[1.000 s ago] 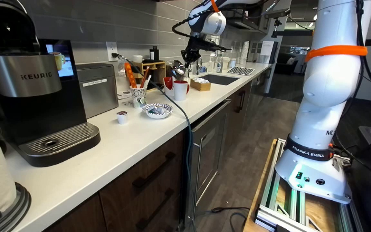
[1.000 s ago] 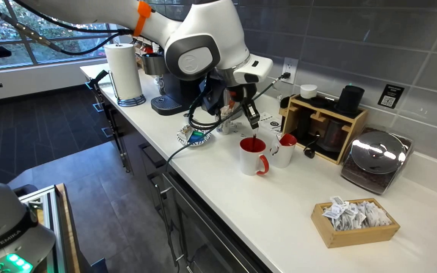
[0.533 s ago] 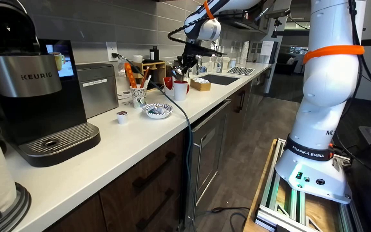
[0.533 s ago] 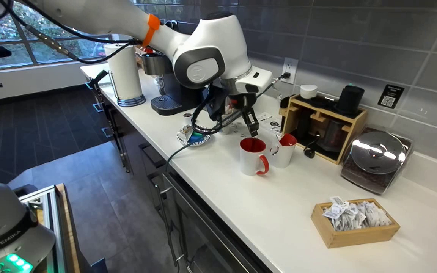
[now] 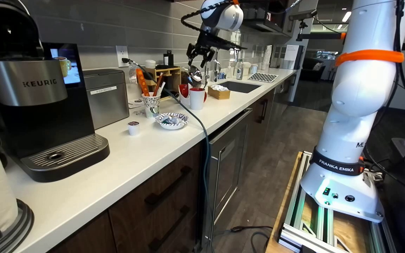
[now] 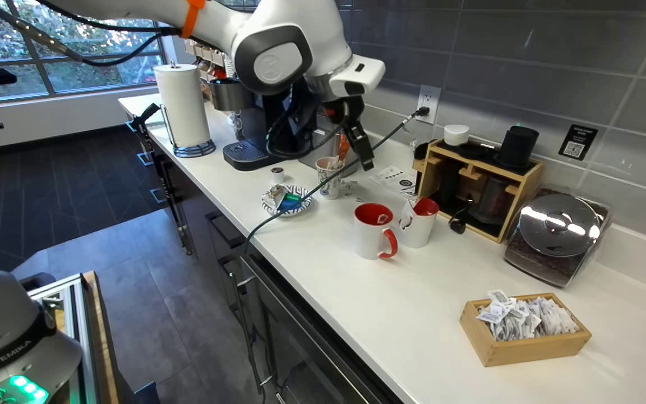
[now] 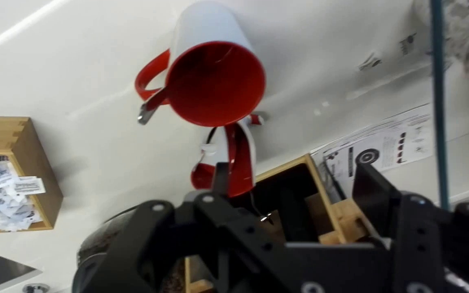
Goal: Move the silver spoon and one orange packet to the mug on the right.
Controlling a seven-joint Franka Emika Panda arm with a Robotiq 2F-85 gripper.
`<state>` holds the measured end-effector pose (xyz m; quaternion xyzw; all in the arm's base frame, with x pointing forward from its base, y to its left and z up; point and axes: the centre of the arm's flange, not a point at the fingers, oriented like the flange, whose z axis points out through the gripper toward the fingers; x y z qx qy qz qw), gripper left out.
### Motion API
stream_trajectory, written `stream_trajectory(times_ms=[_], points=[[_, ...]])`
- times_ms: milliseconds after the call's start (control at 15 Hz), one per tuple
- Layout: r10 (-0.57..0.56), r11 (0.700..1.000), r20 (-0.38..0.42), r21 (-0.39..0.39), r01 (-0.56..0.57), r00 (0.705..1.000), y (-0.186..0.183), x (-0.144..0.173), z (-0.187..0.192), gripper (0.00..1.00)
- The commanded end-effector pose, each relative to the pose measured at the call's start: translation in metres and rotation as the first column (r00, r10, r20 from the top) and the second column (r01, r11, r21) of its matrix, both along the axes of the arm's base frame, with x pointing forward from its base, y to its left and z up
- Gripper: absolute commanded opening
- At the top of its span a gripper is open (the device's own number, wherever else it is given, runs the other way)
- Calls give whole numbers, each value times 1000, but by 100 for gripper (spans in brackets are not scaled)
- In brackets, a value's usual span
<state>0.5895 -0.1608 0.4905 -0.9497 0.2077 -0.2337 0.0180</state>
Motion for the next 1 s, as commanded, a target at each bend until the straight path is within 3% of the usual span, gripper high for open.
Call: stream_trajectory(times_ms=[0,400,933], points=[[126,992,-51,36,-124,991,68,-23,-3,100],[345,935,-75,117,-336,935,153,-20,-39,100],[347,935,-84,107,-337,934,161,-16,-40,100]])
